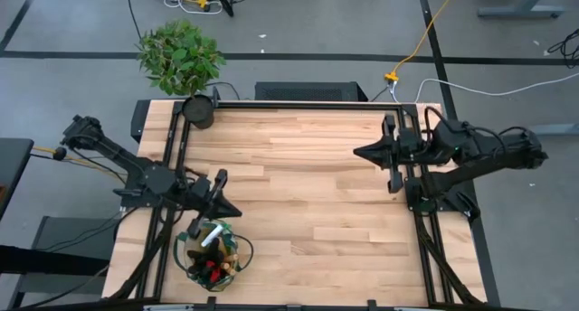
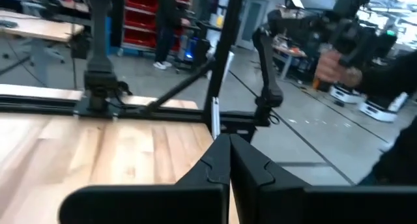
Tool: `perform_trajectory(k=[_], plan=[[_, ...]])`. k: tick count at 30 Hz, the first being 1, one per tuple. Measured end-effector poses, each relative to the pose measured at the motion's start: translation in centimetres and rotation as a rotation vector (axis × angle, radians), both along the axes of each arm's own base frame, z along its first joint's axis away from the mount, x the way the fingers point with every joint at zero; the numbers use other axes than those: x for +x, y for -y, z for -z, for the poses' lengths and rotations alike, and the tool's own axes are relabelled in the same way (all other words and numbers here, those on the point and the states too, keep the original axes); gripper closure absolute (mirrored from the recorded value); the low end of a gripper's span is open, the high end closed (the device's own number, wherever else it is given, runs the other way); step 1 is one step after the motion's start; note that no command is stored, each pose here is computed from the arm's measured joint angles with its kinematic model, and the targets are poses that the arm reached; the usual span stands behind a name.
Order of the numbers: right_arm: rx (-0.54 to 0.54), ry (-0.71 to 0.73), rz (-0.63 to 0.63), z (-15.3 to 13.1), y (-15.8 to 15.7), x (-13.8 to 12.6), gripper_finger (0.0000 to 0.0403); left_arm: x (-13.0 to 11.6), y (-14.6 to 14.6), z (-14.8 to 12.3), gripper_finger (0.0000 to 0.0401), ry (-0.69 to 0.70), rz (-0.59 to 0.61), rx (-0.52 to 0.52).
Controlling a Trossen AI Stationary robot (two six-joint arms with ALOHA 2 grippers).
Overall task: Pick & Place Garden tools in Gardening bag
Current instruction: Return to Home Position
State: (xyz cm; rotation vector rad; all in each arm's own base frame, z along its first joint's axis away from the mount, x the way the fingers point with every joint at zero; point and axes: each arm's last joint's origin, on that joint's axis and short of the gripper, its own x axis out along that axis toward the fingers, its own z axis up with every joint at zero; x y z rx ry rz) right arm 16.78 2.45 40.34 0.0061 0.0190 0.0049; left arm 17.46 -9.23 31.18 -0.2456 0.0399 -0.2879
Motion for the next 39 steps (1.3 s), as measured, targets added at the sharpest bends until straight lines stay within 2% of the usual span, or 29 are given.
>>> perform_trajectory(k=[11, 18, 31, 39], plan=[[-0.001, 0.024, 0.034, 6.7, 0.8, -3.8, 0.0403, 0.5, -1.0, -0.2, 0.0395, 0.028, -0.066, 0.029], [-0.003, 0.056, 0.035, 9.6, 1.2, -6.0, 0.0403, 0.5, -1.2, -0.2, 0.0397, 0.037, -0.119, 0.077], [-0.026, 0.057, 0.013, 15.0, 1.4, -7.5, 0.0403, 0.6, -1.5, -0.2, 0.0395, 0.029, -0.221, 0.068], [-0.044, 0.083, -0.013, 15.7, 1.6, -7.5, 0.0403, 0.6, -1.5, -0.1, 0.0395, 0.027, -0.229, 0.068]])
